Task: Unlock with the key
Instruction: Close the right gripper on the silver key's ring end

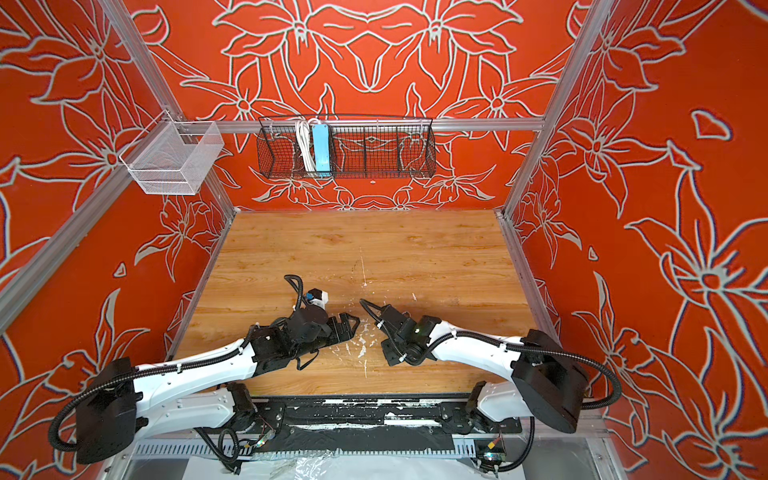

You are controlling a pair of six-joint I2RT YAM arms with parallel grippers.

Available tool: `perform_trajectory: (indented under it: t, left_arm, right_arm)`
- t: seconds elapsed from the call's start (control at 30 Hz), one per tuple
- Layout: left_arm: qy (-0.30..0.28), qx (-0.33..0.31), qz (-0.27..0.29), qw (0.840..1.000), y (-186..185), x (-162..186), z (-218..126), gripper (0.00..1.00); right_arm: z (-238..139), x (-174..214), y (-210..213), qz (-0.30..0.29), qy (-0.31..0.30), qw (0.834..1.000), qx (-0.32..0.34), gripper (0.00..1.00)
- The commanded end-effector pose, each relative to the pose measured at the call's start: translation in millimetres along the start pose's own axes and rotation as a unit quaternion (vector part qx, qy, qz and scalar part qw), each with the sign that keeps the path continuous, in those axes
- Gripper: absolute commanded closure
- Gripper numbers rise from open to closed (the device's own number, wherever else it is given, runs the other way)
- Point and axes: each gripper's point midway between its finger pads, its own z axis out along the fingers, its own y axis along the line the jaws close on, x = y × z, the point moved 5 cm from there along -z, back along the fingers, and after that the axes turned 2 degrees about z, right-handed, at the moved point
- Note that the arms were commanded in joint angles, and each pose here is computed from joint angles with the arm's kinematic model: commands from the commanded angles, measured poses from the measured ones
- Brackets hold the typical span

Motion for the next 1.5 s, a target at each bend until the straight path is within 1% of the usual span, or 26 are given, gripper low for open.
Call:
perform_trajectory:
  t: [0.0, 0.37, 0.47, 0.8, 1.03, 1.33, 1.47]
  left_arm:
    - [-0.009, -0.005, -0.003, 1.000, -2.9, -3.3, -3.3, 0.03]
    - [-0.012, -0.009, -0.004, 1.000, -2.0, -4.4, -5.1, 0.03]
    - [-0.014, -0.006, -0.006, 1.000, -2.8, -5.3, -6.2, 0.03]
    - [-0.017, -0.004, -0.009, 1.000, -2.2, -5.4, -6.8, 0.03]
    - [-0.019, 0.000, -0.011, 1.000, -4.2, -6.8, -8.6, 0.03]
    - [-0.024, 0.017, -0.020, 0.999, -10.5, -10.4, -13.2, 0.03]
    - [-0.032, 0.030, -0.025, 0.999, -15.0, -14.6, -20.9, 0.03]
  right_arm:
    - [3.3, -0.7, -1.0, -0.004, -0.002, 1.000, 0.019, 0.68]
    - [8.4, -1.6, -3.3, -0.013, -0.004, 0.999, 0.035, 0.79]
    - [7.8, -2.7, -0.8, -0.015, -0.004, 0.999, 0.030, 0.81]
    - [12.7, -3.8, -0.9, -0.022, -0.006, 0.999, 0.033, 0.85]
    - [14.0, -4.2, -0.4, -0.032, 0.001, 0.999, 0.036, 0.92]
    - [2.7, -10.6, 1.6, -0.060, -0.013, 0.997, 0.035, 1.00]
    - [-6.6, -16.2, 5.8, -0.074, -0.023, 0.997, 0.026, 1.00]
